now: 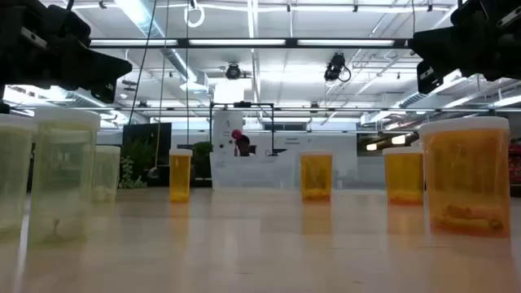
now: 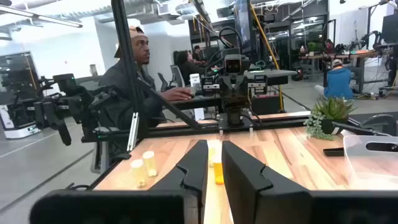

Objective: Pick and place medicine bottles into bin by pill shape (circle, oval)

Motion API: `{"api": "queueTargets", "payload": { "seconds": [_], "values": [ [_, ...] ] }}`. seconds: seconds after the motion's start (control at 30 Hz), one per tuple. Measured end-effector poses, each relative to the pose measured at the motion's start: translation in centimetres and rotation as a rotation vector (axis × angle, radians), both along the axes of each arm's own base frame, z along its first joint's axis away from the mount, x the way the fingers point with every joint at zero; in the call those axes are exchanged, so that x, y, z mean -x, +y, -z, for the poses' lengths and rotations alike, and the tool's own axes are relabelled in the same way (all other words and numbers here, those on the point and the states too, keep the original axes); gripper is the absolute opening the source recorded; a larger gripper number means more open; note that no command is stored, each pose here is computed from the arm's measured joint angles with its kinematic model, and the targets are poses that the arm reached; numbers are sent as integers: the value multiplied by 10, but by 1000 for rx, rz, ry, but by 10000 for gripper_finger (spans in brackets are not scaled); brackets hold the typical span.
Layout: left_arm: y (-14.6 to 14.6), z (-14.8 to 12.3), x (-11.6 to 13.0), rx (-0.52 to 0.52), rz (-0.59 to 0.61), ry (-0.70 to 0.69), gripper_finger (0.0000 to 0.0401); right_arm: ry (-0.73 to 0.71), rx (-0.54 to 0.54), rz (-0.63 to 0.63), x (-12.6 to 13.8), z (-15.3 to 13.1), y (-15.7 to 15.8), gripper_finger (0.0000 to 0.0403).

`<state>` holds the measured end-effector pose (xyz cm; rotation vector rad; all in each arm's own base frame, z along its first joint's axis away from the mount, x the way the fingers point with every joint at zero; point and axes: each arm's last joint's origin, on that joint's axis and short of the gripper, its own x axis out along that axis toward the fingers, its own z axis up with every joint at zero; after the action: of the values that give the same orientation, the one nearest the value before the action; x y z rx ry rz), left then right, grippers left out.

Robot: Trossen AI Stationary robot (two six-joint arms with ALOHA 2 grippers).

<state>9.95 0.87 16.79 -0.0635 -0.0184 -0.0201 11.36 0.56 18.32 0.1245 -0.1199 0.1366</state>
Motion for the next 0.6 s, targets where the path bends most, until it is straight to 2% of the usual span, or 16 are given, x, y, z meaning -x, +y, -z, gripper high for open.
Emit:
{"api": "queueTargets", "payload": {
  "seconds": [0.6],
  "values": [
    [0, 0, 0, 0, 0, 0, 34, 0, 0, 0, 0, 0, 0, 54]
  ]
}}
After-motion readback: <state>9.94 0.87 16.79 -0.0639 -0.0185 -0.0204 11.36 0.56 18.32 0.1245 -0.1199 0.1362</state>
